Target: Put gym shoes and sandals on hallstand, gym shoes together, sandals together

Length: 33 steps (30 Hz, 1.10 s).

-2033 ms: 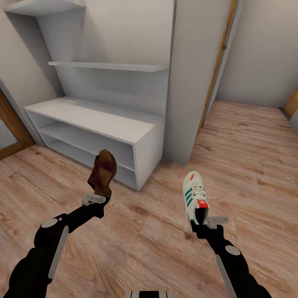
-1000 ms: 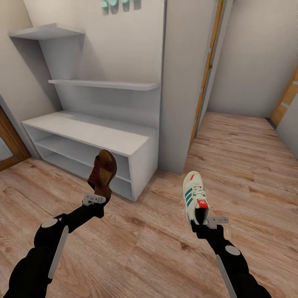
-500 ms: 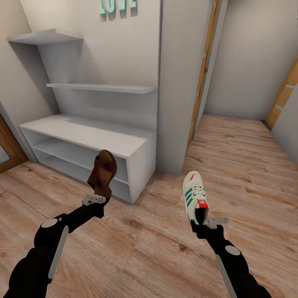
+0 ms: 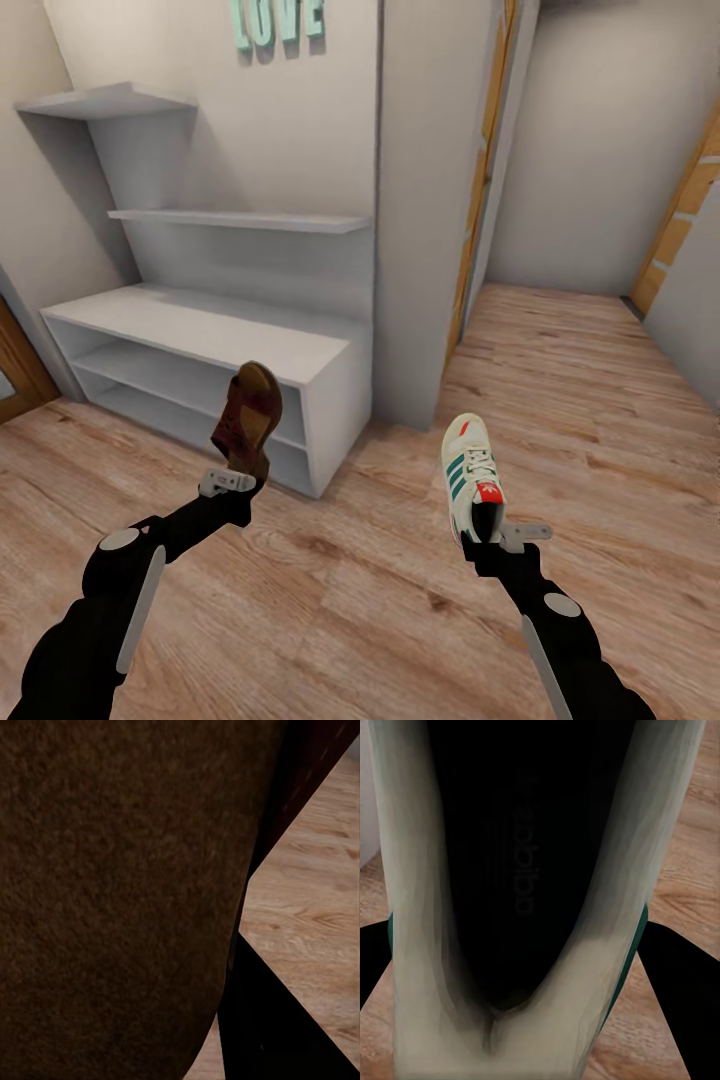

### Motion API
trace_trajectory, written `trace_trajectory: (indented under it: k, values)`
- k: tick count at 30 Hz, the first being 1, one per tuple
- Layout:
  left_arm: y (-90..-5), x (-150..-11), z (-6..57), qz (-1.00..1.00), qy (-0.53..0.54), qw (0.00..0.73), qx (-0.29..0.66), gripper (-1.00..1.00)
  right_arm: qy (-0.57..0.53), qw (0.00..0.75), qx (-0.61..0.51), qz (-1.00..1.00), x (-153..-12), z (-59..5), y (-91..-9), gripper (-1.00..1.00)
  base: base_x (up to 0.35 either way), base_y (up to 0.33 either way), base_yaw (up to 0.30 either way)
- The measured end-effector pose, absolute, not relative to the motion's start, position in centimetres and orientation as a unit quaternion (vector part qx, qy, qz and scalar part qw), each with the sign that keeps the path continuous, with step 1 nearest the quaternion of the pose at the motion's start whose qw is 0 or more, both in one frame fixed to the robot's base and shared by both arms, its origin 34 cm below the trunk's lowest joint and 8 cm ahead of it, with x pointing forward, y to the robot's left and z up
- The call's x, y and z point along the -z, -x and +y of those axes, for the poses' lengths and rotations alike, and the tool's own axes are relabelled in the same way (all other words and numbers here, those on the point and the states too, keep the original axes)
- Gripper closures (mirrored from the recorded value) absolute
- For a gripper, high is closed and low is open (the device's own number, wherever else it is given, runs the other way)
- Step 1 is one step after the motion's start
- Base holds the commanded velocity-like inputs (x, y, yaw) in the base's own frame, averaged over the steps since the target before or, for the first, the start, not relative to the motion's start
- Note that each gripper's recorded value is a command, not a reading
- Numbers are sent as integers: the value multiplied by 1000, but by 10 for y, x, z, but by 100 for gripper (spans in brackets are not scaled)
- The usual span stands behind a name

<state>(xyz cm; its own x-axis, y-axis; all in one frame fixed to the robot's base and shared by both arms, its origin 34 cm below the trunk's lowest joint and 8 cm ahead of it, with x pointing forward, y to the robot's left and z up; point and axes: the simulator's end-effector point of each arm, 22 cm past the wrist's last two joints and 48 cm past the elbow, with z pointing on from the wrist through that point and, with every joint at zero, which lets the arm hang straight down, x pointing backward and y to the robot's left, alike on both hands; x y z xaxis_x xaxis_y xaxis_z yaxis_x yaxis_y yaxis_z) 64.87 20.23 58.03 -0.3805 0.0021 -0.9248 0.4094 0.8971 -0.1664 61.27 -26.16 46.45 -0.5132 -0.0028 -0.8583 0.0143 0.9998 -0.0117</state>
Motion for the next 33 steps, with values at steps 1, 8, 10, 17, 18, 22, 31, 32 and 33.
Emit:
trace_trajectory:
  k: [1,8,10,17,18,22,31,32,33]
  values:
    - [-649,-581,202,809,-127,542,188,100,-3,494,9,869,-465,-262,-613,100,-49,159,-59]
    - [-648,-587,202,806,-128,547,187,100,-3,499,9,867,-471,-262,-613,100,-52,269,-60]
    - [-648,-589,202,805,-128,548,187,100,-3,500,9,866,-473,-262,-614,100,-6,307,-60]
    - [-647,-596,203,802,-129,553,186,100,-3,505,9,863,-479,-262,-614,100,-1,310,-60]
    - [-647,-596,203,802,-129,553,186,100,-3,506,9,863,-479,-262,-614,100,0,310,-60]
    - [-646,-600,203,800,-130,556,186,100,-3,508,8,861,-483,-262,-615,100,0,310,-60]
    - [-648,-610,226,797,-107,568,175,100,-4,515,8,857,-490,-261,-615,100,0,310,-60]
    - [-648,-611,228,797,-105,570,174,100,-4,515,8,857,-491,-261,-615,100,0,310,-60]
    - [-648,-612,229,796,-104,570,174,100,-4,516,8,857,-492,-261,-615,100,0,310,-60]
